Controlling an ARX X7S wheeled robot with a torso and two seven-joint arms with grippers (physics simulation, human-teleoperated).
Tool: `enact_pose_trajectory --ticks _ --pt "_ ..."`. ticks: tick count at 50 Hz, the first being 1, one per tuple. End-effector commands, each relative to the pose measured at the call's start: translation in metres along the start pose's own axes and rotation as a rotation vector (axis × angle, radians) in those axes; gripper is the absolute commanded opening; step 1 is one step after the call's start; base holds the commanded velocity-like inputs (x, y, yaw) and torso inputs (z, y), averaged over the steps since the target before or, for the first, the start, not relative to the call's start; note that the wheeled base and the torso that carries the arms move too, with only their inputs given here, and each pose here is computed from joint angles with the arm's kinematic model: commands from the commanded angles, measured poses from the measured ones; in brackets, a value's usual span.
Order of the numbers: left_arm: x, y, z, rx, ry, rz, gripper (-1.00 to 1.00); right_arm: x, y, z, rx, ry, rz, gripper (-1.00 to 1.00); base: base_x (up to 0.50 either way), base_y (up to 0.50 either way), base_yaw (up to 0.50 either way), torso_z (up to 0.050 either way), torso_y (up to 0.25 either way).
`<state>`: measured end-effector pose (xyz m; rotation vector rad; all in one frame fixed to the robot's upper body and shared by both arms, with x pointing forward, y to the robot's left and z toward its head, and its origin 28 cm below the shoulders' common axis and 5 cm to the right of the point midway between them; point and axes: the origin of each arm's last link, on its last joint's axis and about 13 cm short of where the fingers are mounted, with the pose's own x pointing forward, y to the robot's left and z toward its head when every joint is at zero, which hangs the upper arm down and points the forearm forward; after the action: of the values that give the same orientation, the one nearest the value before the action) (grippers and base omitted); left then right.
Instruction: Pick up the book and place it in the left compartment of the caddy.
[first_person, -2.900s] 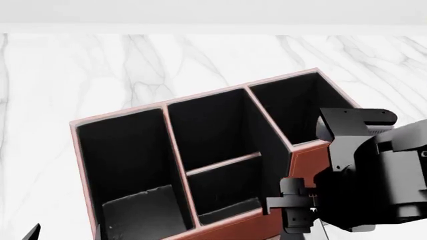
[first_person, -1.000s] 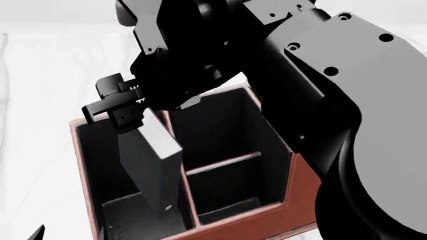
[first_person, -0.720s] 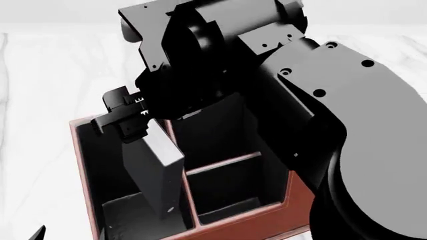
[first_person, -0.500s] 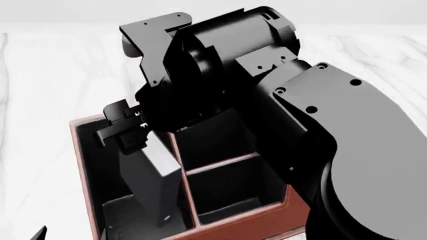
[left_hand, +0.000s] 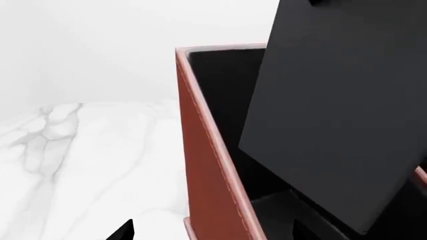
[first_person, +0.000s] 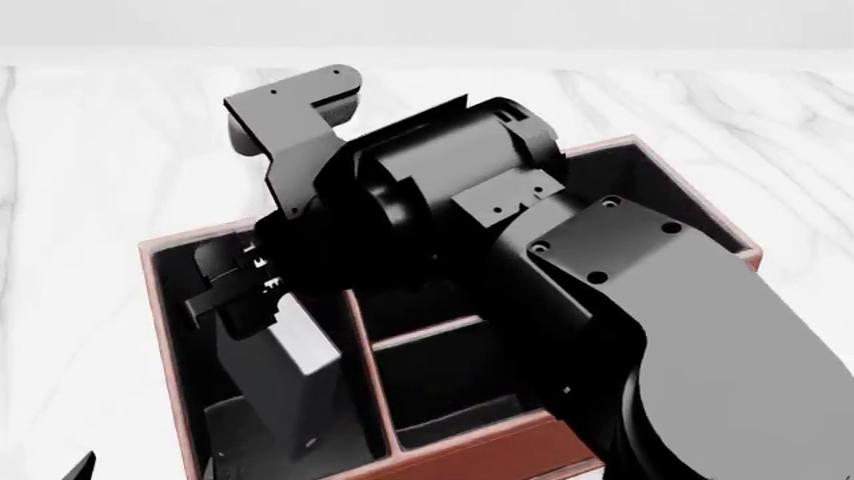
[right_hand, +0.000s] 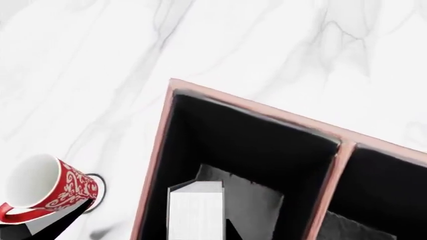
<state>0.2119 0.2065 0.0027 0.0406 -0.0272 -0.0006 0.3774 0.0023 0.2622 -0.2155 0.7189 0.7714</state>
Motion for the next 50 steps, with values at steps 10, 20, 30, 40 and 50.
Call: enact_pose_trajectory --ticks 10,20,30,40,50 --pt "-0.001 0.000 0.001 -0.004 -0.003 -0.006 1.00 0.016 0.000 -0.013 -0.026 -0.024 0.013 -1.00 0.00 0.00 0.00 0.000 0.001" --pt "-0.001 0.000 0.002 -0.004 -0.004 -0.009 1.00 0.024 -0.002 -0.023 -0.043 -0.003 0.000 -1.00 0.00 0.00 0.00 0.000 0.001" --pt "-0.002 0.000 0.001 -0.003 -0.004 -0.011 1.00 0.029 -0.003 -0.029 -0.040 0.008 0.006 -1.00 0.00 0.00 0.00 0.000 0.001" --pt "-0.002 -0.001 0.001 -0.003 -0.004 -0.012 1.00 0.030 -0.003 -0.030 -0.033 0.014 0.015 -1.00 0.00 0.00 0.00 0.000 0.001" --pt "-0.001 0.000 0.001 -0.004 -0.002 -0.010 1.00 0.029 -0.003 -0.029 -0.029 0.007 -0.017 1.00 0.00 0.00 0.00 0.000 0.000"
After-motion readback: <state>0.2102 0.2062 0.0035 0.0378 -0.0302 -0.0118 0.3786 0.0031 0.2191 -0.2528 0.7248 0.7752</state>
